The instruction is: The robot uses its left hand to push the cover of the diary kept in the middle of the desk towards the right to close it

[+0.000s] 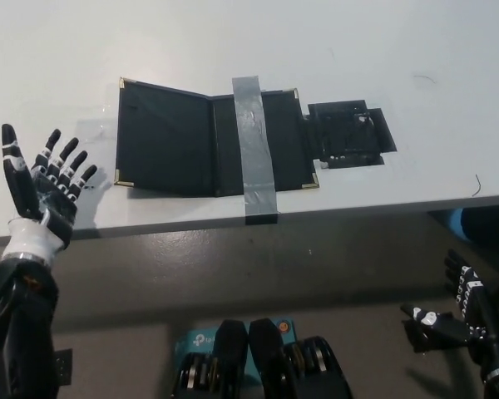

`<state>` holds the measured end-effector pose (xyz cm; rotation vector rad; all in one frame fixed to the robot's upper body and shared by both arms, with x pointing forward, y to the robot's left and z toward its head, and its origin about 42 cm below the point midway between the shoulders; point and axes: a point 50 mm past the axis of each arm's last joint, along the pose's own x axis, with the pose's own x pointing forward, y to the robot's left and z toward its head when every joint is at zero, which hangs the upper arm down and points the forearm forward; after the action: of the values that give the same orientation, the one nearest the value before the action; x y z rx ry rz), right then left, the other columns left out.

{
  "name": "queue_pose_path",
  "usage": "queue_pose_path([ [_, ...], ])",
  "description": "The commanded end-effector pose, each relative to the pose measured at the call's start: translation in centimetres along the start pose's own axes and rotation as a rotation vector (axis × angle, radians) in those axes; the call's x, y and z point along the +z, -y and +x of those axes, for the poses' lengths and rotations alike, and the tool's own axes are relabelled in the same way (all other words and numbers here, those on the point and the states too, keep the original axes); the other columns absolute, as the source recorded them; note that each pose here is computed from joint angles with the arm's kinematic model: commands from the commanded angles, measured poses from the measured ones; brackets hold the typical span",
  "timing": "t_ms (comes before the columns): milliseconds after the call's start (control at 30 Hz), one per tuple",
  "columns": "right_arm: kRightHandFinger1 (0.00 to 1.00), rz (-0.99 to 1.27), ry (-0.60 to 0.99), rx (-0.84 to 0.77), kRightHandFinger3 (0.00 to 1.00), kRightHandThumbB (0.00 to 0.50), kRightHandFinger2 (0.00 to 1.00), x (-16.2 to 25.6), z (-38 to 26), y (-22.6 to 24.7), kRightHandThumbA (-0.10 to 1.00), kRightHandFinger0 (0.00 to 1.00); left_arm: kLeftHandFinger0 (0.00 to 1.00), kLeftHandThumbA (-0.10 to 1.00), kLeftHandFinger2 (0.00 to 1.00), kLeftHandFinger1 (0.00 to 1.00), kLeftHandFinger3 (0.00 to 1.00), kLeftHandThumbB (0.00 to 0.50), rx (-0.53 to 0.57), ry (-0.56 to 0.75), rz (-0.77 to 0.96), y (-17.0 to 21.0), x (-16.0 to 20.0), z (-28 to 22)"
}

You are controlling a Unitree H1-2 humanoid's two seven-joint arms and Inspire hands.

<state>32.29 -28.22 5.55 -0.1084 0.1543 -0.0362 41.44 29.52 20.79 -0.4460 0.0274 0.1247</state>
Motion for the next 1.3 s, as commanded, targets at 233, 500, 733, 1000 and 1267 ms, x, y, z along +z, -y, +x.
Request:
queue_pose_path([
  [233,1.00,-0.009,0.055,0.009,1.00,0.500,1.00,1.8,0.9,0.6,1.00,0.98,1.00,1.00,1.00,1.00,1.00,0.199,0.025,0.015,-0.062,2.2,1.3,1.7],
  [500,1.00,-0.006,0.057,0.020,1.00,0.500,1.00,2.0,1.0,0.4,1.00,0.99,1.00,1.00,1.00,1.00,1.00,0.238,0.019,-0.032,-0.009,3.8,-0.5,2.6],
  [733,1.00,-0.019,0.063,0.022,1.00,0.500,1.00,2.3,1.1,0.3,1.00,0.97,1.00,1.00,1.00,1.00,1.00,0.213,0.033,-0.093,-0.093,4.1,-2.9,3.3],
  [1000,1.00,-0.008,0.057,0.016,1.00,0.500,1.00,2.0,0.5,0.2,1.00,0.97,1.00,1.00,1.00,1.00,1.00,0.190,0.043,-0.167,-0.099,4.8,-7.3,3.4],
  [1267,1.00,-0.004,0.061,0.026,1.00,0.500,1.00,2.3,0.7,0.5,1.00,0.98,1.00,1.00,1.00,1.00,1.00,0.205,0.022,-0.136,-0.157,5.9,-6.2,3.7],
])
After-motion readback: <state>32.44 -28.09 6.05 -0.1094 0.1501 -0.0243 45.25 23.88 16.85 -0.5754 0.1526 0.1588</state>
